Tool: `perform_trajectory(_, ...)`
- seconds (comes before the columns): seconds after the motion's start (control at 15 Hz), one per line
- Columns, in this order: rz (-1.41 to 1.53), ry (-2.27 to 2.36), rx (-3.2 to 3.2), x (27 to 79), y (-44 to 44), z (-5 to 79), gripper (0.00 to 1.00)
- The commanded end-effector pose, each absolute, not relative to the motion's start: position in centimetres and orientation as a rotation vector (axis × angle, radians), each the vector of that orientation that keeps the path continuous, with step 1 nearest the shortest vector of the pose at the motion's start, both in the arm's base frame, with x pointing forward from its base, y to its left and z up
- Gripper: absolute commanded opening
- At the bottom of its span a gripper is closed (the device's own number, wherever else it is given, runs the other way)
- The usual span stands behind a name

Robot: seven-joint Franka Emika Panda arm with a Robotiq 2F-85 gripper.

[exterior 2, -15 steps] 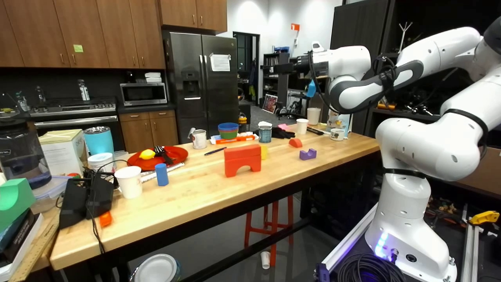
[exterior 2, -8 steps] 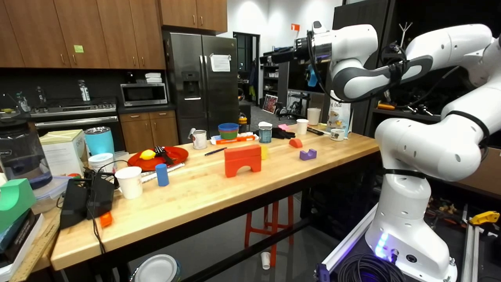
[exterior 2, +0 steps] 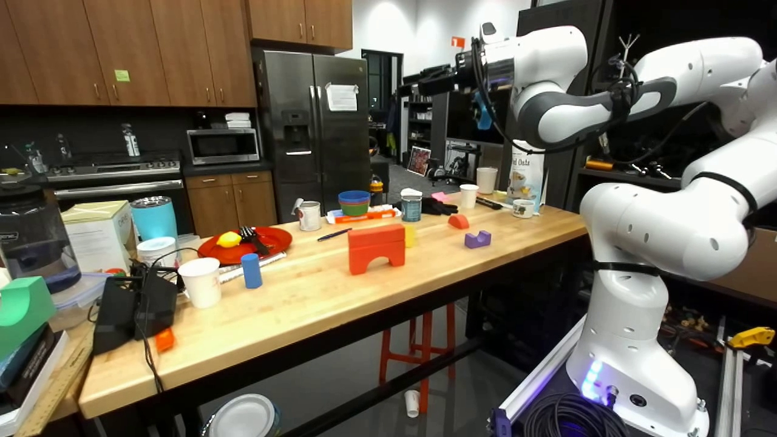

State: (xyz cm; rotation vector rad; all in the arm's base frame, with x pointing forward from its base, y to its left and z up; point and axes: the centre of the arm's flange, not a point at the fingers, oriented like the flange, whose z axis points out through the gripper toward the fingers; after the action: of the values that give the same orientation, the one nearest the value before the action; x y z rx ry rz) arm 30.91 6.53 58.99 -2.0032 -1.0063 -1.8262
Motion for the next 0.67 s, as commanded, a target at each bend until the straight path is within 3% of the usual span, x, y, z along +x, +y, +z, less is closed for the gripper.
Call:
perform_trajectory(0.0,-1.827,-1.007,-2.006,30.88,6.54,58.91,1.0)
perform_trajectory(0.6,-1.729,-0.797,-2.087,31.36,6.04,58.15,1.0)
